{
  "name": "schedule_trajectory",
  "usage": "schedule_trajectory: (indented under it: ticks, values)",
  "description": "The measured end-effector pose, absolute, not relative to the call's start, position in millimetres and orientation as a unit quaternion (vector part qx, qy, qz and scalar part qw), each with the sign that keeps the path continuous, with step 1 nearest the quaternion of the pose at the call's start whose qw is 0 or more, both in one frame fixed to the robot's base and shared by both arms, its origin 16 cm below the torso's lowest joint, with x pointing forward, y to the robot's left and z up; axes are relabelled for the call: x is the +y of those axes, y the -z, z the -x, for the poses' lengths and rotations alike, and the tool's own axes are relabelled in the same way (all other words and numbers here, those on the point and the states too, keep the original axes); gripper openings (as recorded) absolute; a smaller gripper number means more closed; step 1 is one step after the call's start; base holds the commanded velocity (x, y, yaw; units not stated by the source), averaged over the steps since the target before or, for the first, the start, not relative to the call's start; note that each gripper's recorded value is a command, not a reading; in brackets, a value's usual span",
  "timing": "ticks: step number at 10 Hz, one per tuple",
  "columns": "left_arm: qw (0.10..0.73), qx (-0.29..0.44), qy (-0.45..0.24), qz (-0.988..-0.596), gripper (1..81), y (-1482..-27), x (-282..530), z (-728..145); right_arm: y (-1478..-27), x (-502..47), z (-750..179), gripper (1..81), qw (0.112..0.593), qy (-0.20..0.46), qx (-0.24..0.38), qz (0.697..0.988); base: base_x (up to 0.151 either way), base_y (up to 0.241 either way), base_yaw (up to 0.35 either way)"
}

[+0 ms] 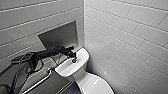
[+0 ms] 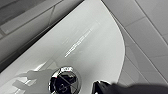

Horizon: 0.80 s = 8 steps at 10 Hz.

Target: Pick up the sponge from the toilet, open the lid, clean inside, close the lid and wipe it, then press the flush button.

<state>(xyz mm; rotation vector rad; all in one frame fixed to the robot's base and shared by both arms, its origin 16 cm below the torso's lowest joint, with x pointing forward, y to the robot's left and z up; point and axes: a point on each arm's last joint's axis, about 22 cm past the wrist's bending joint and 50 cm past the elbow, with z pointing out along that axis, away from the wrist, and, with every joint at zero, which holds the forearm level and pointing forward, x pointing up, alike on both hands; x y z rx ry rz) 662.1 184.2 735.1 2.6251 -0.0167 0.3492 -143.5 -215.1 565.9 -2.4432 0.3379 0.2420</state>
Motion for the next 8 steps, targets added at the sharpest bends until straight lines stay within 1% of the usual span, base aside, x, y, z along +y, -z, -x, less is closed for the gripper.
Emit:
schedule_trajectory:
  ticks: [4, 8]
  values:
    - [0.227, 0.002, -0.128, -0.965, 1.0, -726.7, 186.0, -668.0, -566.1, -213.1, 144.2, 1.0, 0.327, -0.093, 0.129, 0.932, 0.0, 0.0, 0.0]
    - [0.229, -0.01, -0.133, -0.964, 1.0, -725.0, 188.8, -663.9, -566.4, -205.5, 143.8, 1.0, 0.332, -0.092, 0.131, 0.93, 0.0, 0.0, 0.0]
